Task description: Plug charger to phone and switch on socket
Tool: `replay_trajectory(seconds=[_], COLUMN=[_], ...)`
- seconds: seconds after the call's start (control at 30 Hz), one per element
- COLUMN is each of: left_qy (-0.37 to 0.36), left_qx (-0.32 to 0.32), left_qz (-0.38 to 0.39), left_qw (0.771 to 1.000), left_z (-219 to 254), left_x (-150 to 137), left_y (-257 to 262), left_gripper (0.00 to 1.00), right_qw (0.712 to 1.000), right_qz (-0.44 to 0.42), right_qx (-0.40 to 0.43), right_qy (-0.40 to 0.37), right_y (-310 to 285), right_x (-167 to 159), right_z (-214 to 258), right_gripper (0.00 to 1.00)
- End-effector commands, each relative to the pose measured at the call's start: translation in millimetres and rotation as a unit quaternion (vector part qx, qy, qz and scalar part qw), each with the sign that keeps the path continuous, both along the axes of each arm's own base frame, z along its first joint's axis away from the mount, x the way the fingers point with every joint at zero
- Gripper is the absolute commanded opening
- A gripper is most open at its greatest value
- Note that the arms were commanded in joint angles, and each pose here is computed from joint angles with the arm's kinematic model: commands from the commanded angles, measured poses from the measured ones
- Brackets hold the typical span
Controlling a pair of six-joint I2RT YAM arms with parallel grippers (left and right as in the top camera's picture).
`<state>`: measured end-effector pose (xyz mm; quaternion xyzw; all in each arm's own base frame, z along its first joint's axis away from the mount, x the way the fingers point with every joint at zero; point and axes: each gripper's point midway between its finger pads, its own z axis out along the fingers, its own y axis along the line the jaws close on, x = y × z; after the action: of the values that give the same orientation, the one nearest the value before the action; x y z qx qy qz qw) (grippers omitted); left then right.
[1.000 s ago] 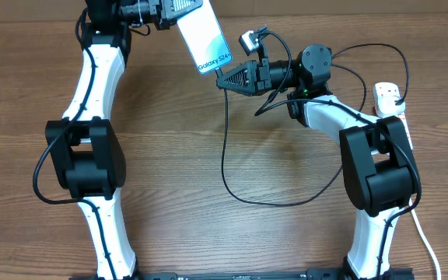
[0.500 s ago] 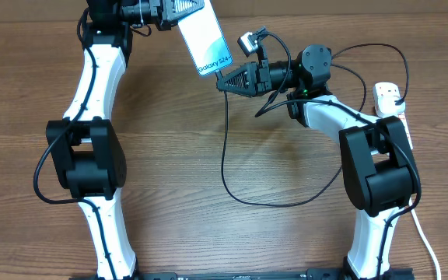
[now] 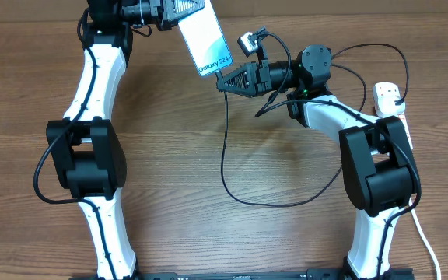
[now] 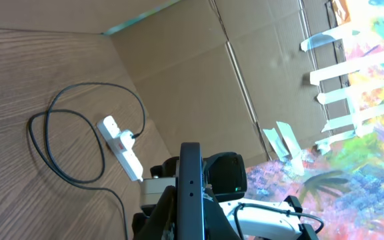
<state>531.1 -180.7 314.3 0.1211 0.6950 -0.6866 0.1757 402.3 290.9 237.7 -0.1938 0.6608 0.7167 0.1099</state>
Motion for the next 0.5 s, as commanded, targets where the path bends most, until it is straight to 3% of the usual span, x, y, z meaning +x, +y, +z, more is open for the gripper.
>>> replay_trajectory(seconds=[0.0,0.1,0.17,0.47], left_qy=[-0.009,-0.009,-0.009,-0.004], left_qx=[0.003,0.002,0.002,0.003], left_qz=[-0.064,-0.049,-0.043,-0.032], left_qw=[0.998,0.999,0.999,0.999], left_z=[5.9,6.0,6.0,5.9], left_x=[-23.2,-17.6,-15.5,-11.7], left_y=[-14.5,-4.4,1.1,16.5], left_gripper=[0.04,0.04,0.04,0.04], right_qw=[0.999,0.999,0.999,0.998], right_qz=[-0.036,-0.027,-0.023,-0.024], right_qx=[0.017,0.017,0.018,0.015], right_qy=[-0.021,-0.032,-0.042,-0.047], right_y=[-0.4,-0.7,-1.0,-10.4], right_x=[12.6,8.9,6.5,9.2], right_z=[12.3,13.0,14.2,13.8], right_gripper=[0.44,0.87,0.99,1.0])
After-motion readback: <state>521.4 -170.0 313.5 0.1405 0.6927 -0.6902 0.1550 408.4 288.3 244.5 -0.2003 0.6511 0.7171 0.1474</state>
